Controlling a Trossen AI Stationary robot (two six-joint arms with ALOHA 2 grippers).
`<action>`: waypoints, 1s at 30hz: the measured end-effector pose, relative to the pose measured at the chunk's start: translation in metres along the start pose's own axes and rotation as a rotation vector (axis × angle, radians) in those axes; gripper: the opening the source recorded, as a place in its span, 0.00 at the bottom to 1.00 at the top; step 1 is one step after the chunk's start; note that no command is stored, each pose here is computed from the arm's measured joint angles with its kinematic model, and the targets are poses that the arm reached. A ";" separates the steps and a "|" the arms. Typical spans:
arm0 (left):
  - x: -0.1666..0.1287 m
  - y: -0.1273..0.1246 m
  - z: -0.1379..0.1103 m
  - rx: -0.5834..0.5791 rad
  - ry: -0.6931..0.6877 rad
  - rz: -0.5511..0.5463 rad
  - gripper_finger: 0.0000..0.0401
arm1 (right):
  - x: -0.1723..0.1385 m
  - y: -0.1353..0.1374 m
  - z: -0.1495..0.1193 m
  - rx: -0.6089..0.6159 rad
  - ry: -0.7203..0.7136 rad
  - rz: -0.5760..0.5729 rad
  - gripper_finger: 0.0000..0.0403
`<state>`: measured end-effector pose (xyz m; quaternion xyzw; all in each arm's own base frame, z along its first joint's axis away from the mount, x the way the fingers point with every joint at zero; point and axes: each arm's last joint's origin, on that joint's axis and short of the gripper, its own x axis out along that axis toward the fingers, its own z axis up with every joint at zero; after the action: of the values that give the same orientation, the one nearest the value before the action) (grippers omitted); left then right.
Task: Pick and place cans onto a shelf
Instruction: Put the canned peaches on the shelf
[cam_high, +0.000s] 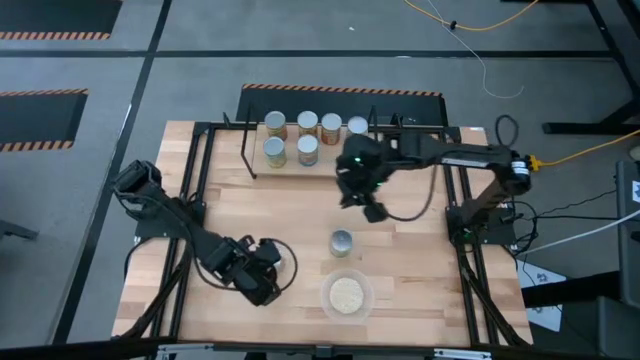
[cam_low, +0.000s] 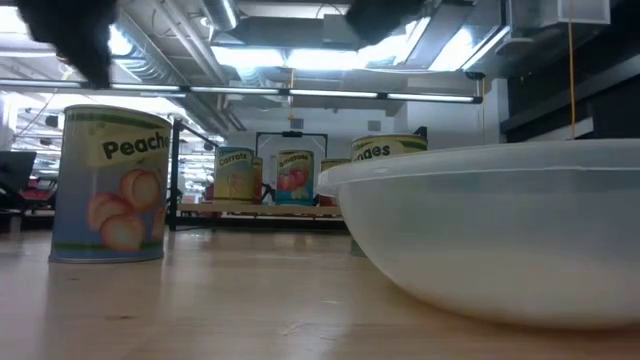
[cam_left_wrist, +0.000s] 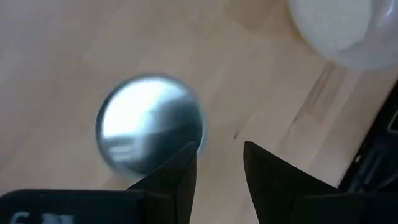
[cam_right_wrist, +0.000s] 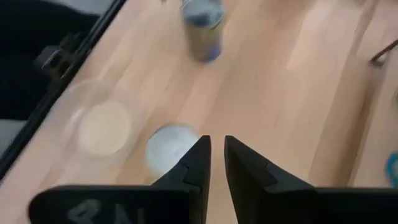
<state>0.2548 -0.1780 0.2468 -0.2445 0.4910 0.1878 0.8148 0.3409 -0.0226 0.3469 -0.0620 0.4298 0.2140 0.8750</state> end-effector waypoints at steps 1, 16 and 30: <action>0.000 -0.001 0.003 0.005 -0.007 -0.009 0.31 | -0.006 0.005 -0.003 0.008 0.016 0.008 0.13; 0.005 0.000 0.022 -0.035 -0.056 -0.051 0.31 | 0.024 0.029 -0.051 0.219 0.217 0.069 0.13; 0.039 -0.005 0.014 -0.035 -0.094 0.079 0.31 | 0.050 0.035 -0.066 0.196 0.227 0.086 0.13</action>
<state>0.2849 -0.1716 0.2184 -0.2299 0.4582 0.2397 0.8245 0.3048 0.0057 0.2699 0.0185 0.5469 0.2000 0.8127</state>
